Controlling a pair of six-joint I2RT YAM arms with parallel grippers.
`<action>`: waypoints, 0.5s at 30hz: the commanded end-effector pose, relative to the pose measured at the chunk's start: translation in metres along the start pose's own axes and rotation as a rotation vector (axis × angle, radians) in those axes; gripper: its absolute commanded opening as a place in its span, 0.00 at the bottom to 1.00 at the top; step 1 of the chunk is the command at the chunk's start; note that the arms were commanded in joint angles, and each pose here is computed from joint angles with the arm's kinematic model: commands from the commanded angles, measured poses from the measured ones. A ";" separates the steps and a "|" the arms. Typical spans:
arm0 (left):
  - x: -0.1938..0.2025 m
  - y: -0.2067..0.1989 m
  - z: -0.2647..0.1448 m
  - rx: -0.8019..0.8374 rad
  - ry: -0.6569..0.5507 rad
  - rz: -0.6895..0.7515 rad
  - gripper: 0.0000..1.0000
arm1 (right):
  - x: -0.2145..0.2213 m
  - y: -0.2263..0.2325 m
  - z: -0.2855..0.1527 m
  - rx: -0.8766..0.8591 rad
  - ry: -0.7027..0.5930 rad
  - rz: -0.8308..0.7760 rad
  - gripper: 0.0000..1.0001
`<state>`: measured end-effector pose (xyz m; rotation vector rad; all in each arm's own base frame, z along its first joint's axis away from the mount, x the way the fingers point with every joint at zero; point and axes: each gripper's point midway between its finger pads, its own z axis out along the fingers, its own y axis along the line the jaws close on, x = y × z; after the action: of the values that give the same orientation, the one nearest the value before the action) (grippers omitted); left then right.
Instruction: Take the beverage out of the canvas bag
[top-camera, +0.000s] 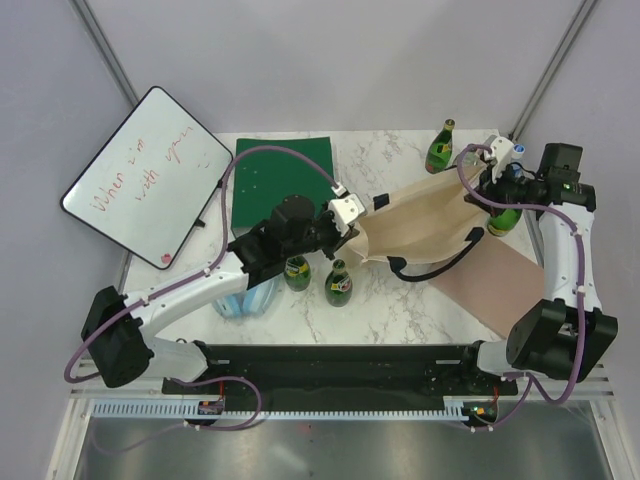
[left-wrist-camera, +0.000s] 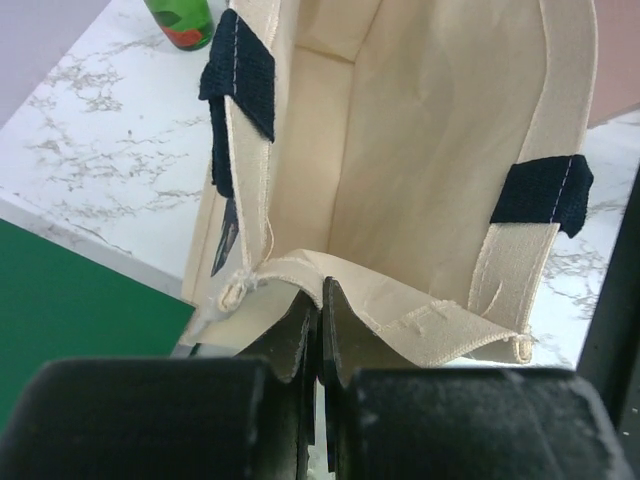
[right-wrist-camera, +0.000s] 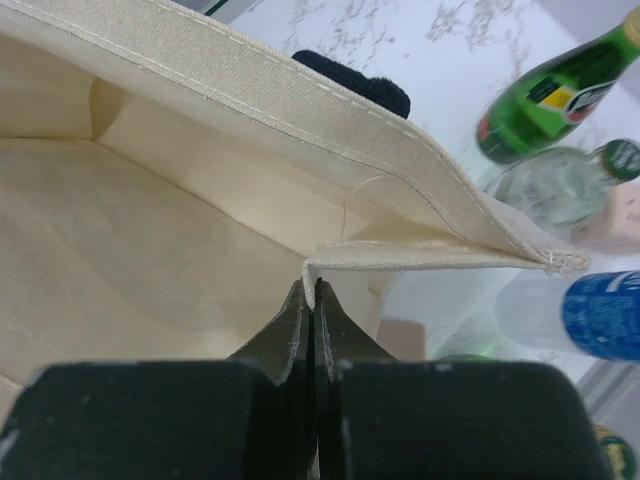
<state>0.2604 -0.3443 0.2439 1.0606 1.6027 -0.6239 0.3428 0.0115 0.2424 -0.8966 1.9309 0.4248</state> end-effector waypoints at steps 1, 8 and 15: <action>-0.053 0.012 0.009 -0.066 -0.136 0.176 0.02 | -0.052 -0.013 -0.011 0.059 -0.153 -0.235 0.00; -0.050 0.005 0.004 -0.092 -0.132 0.240 0.02 | -0.076 -0.020 -0.026 0.118 -0.176 -0.321 0.00; -0.054 -0.009 0.004 -0.053 -0.168 0.133 0.02 | -0.094 -0.020 -0.037 0.145 -0.197 -0.265 0.00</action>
<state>0.2569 -0.3620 0.2485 1.1527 1.4902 -0.4959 0.3636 0.0030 0.2880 -0.9476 1.7644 0.2385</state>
